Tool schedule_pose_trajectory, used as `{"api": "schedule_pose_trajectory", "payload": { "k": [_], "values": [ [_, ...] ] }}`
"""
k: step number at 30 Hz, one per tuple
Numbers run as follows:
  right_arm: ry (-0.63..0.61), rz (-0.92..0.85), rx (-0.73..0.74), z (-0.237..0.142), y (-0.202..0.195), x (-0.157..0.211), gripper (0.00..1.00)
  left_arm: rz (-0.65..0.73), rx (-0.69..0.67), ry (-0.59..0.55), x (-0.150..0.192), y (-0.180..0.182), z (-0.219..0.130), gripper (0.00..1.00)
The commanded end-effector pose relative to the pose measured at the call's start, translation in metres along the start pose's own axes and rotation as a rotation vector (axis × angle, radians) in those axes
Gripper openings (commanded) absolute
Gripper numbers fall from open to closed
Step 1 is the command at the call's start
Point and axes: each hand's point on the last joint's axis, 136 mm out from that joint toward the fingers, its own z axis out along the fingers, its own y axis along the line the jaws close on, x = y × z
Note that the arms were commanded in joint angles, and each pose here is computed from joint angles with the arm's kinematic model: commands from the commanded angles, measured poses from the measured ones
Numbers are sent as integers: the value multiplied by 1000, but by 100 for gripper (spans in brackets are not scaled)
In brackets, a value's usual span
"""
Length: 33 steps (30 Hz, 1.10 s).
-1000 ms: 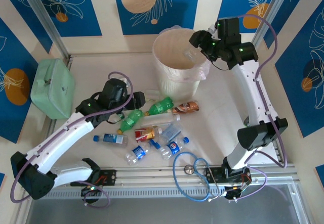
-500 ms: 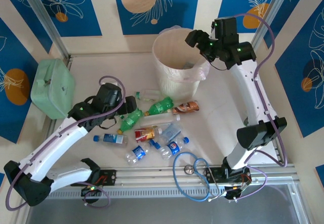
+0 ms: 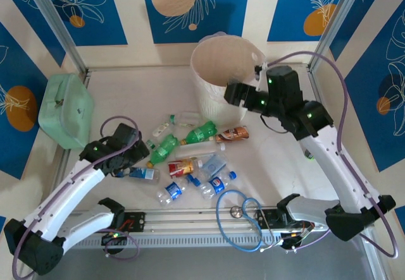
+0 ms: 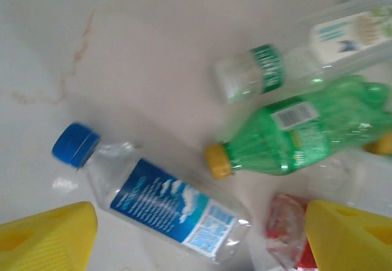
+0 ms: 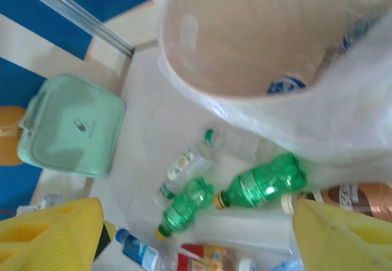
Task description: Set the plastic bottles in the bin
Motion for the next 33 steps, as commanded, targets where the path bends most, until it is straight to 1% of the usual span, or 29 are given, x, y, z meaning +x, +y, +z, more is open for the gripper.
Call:
{"api": "schedule_pose_trajectory", "payload": {
  "k": [1,5,11,15,21,28,33],
  "values": [
    [39,1,43,5,-19,29,81,-178,-29,90,20,14,14,88],
    [120,16,71,12,-35,65,81,-262,-42,125,26,19,31,88],
    [165,43,94,20,-46,91,81,-300,-80,144,27,17,50,88],
    [165,47,97,21,-47,95,81,-329,-115,170,33,20,62,87],
    [163,47,100,21,-47,94,81,-355,-149,155,30,22,73,85],
    [163,57,112,17,-52,98,81,-370,-158,183,37,21,86,83],
    [161,67,117,16,-55,100,80,-360,-158,202,41,18,95,79]
  ]
}}
